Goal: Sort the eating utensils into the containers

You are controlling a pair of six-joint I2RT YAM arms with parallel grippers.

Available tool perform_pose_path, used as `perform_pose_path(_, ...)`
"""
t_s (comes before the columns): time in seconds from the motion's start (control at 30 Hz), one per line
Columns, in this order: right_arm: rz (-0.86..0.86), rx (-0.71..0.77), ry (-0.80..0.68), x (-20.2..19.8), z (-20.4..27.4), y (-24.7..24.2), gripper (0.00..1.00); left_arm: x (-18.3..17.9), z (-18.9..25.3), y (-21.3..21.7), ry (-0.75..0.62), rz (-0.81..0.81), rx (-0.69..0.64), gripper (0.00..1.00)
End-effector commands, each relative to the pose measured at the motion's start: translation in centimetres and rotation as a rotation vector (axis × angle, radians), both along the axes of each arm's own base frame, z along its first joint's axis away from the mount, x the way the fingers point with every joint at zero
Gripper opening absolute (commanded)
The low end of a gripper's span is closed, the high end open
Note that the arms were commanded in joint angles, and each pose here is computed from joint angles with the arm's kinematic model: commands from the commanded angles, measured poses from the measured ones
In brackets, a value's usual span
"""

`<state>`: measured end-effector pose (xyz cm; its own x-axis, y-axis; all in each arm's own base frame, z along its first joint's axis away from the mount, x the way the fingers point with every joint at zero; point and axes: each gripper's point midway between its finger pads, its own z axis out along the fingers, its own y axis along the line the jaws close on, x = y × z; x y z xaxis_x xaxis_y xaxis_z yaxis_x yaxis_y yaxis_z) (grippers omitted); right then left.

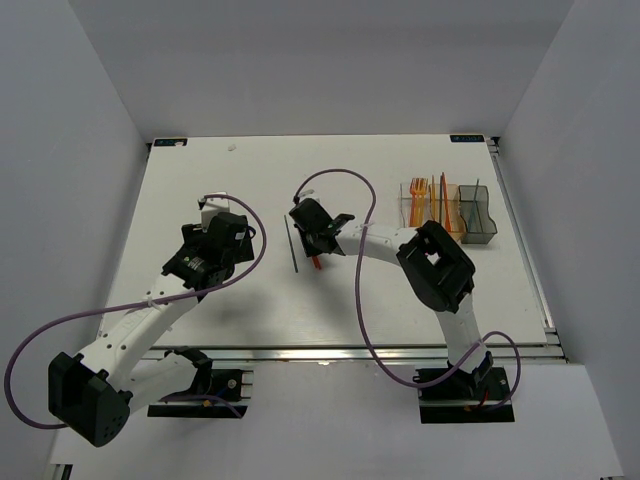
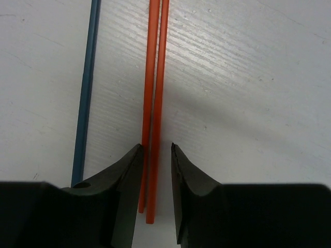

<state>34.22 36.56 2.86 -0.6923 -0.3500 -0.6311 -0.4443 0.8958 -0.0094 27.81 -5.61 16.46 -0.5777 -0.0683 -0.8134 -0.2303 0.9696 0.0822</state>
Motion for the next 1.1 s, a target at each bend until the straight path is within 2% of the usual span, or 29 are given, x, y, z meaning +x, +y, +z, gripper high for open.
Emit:
perform_pose_path(0.0,0.003,0.001,0.005,0.3,-0.4,0.7,0.34,0.2,0.7,-0.2,-0.020,-0.007,-0.017,0.98)
perform_pose_path(0.27,-0.017,-0.010,0.020,-0.1,-1.1,-0.3,0.31,0.2,0.7,-0.3,-0.020,-0.013,-0.022,0.98)
perform_pose_path(0.4,-0.002,0.049,0.024,-0.2,-0.3,0.2,0.33,0.2,0.7,-0.3,-0.021,-0.015,-0.023,0.98)
perform_pose_path(0.5,0.001,0.073,0.030,-0.2,0.4,0.2,0.38,0.2,0.7,-0.4,-0.020,-0.018,-0.026,0.98)
perform_pose_path(0.53,-0.001,0.075,0.025,-0.1,0.6,0.2,0.48,0.2,0.7,-0.4,-0.019,-0.018,-0.025,0.98)
perform_pose_path(0.7,-0.017,0.079,-0.035,1.3,2.8,0.0,0.53,0.2,0.7,-0.4,-0.020,-0.022,-0.026,0.98)
perform_pose_path(0.83,-0.045,0.061,-0.071,3.7,4.2,-0.3,0.40,0.2,0.7,-0.3,-0.021,-0.017,-0.023,0.98)
perform_pose_path(0.93,-0.049,0.018,-0.064,3.9,3.7,-0.8,0.34,0.2,0.8,-0.3,-0.025,-0.017,-0.025,0.98)
perform_pose_path(1.07,-0.033,0.026,-0.039,3.1,2.9,-0.9,0.32,0.2,0.7,-0.4,-0.020,-0.022,-0.026,0.98)
